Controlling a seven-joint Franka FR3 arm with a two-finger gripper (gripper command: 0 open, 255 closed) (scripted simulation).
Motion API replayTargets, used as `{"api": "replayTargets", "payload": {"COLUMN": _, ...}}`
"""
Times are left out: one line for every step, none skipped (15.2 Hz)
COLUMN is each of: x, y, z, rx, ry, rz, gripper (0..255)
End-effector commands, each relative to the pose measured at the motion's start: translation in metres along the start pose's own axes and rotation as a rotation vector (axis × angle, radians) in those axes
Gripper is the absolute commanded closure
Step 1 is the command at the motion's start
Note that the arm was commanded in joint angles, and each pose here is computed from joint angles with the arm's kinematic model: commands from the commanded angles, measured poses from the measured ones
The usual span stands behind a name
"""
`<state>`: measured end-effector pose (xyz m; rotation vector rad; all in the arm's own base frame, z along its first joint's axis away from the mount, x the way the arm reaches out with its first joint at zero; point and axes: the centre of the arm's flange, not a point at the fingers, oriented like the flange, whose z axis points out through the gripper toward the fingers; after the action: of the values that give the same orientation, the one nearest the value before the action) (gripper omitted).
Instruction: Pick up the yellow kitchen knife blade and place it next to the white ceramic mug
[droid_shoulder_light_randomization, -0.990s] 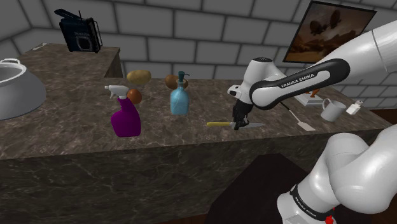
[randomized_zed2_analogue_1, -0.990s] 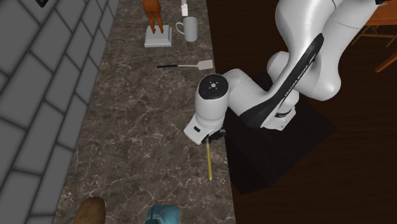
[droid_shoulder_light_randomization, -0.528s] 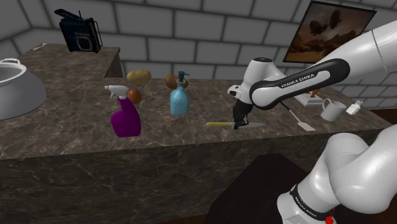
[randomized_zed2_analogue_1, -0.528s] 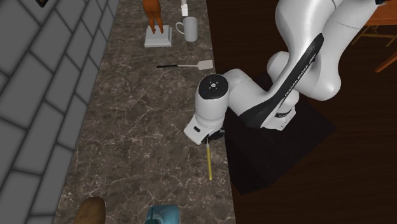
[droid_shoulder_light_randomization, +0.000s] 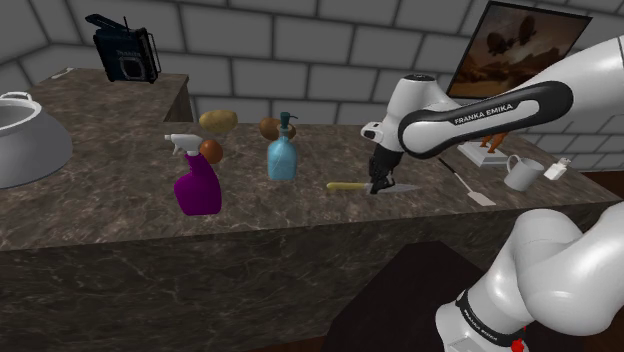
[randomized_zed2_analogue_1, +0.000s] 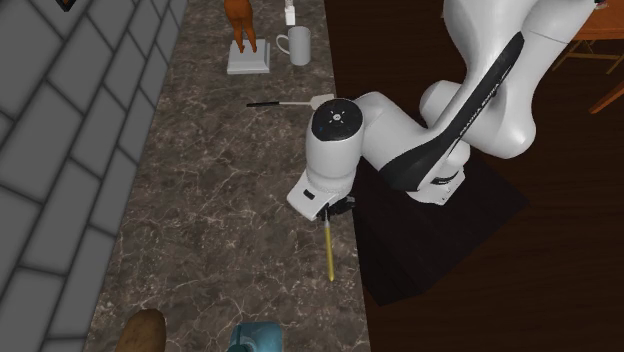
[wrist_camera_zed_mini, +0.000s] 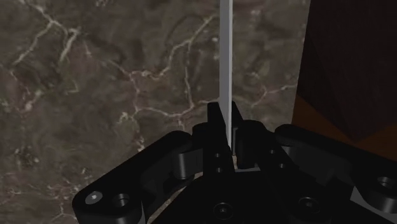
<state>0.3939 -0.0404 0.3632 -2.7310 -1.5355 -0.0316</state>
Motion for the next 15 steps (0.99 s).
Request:
{"api": "replayTargets", "payload": {"x": 0.0, "y": -0.001, "z": -0.011, "rx": 0.001, "ry": -0.001, "rz": 0.0, "gripper": 255}}
{"api": "replayTargets", "payload": {"x": 0.0, "y": -0.001, "z": -0.016, "rx": 0.001, "ry": -0.001, "rz": 0.0, "gripper": 255}}
{"api": "replayTargets", "payload": {"x": 0.0, "y": -0.001, "z": -0.021, "rx": 0.001, "ry": -0.001, "rz": 0.0, "gripper": 255}}
{"api": "replayTargets", "payload": {"x": 0.001, "y": -0.001, "z": -0.026, "rx": 0.001, "ry": -0.001, "rz": 0.0, "gripper": 255}}
{"api": "replayTargets", "payload": {"x": 0.001, "y": -0.001, "z": -0.032, "rx": 0.001, "ry": -0.001, "rz": 0.0, "gripper": 255}}
{"api": "replayTargets", "payload": {"x": 0.001, "y": -0.001, "z": -0.037, "rx": 0.001, "ry": -0.001, "rz": 0.0, "gripper": 255}}
{"api": "replayTargets", "payload": {"x": 0.001, "y": -0.001, "z": -0.042, "rx": 0.001, "ry": -0.001, "rz": 0.0, "gripper": 255}}
{"api": "replayTargets", "payload": {"x": 0.001, "y": -0.001, "z": -0.048, "rx": 0.001, "ry": -0.001, "rz": 0.0, "gripper": 255}}
{"api": "replayTargets", "payload": {"x": 0.001, "y": -0.001, "z": -0.053, "rx": 0.001, "ry": -0.001, "rz": 0.0, "gripper": 255}}
{"api": "replayTargets", "payload": {"x": 0.001, "y": -0.001, "z": -0.058, "rx": 0.001, "ry": -0.001, "rz": 0.0, "gripper": 255}}
{"api": "replayTargets", "payload": {"x": 0.001, "y": -0.001, "z": -0.063, "rx": 0.001, "ry": -0.001, "rz": 0.0, "gripper": 255}}
{"api": "replayTargets", "payload": {"x": 0.001, "y": -0.001, "z": -0.069, "rx": 0.001, "ry": -0.001, "rz": 0.0, "gripper": 255}}
{"api": "replayTargets", "payload": {"x": 0.002, "y": -0.001, "z": -0.074, "rx": 0.001, "ry": -0.001, "rz": 0.0, "gripper": 255}}
{"api": "replayTargets", "payload": {"x": 0.002, "y": -0.001, "z": -0.079, "rx": 0.001, "ry": -0.001, "rz": 0.0, "gripper": 255}}
{"api": "replayTargets", "payload": {"x": 0.002, "y": -0.001, "z": -0.085, "rx": 0.001, "ry": -0.001, "rz": 0.0, "gripper": 255}}
